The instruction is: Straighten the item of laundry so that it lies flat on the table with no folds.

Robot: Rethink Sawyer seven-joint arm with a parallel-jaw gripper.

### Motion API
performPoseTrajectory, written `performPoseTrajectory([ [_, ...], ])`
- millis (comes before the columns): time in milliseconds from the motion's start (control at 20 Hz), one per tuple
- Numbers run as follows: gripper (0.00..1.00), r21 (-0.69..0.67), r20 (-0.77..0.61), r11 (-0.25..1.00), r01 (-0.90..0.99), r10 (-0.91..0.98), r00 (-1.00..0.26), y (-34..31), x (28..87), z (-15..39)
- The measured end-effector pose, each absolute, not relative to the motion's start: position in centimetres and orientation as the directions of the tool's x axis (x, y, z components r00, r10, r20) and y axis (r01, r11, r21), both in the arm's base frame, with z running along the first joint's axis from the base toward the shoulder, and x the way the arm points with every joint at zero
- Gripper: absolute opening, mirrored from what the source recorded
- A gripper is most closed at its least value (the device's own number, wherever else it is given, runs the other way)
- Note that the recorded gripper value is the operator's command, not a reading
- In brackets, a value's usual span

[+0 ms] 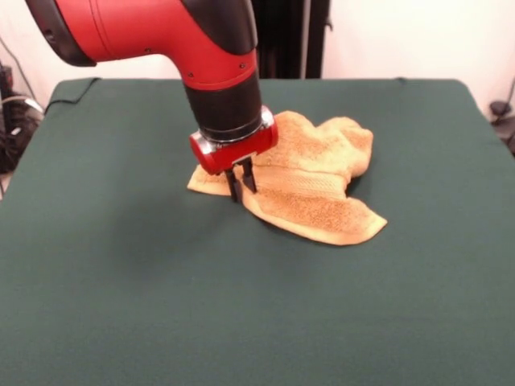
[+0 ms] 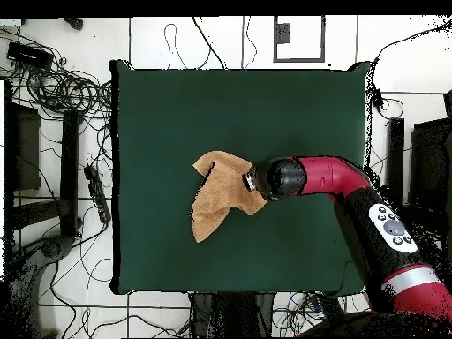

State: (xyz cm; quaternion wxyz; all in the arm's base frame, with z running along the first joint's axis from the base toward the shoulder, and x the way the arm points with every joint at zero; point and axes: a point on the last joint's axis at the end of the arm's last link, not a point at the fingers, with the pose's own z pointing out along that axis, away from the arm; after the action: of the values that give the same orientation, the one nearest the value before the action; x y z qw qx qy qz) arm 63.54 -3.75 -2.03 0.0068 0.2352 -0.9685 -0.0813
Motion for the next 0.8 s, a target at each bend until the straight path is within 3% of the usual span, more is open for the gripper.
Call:
performPoseTrajectory([
  [800, 0.00, 0.201, 0.054, 0.881, -0.428, -0.446, -0.893, -4.1, 64.7, -3.3],
])
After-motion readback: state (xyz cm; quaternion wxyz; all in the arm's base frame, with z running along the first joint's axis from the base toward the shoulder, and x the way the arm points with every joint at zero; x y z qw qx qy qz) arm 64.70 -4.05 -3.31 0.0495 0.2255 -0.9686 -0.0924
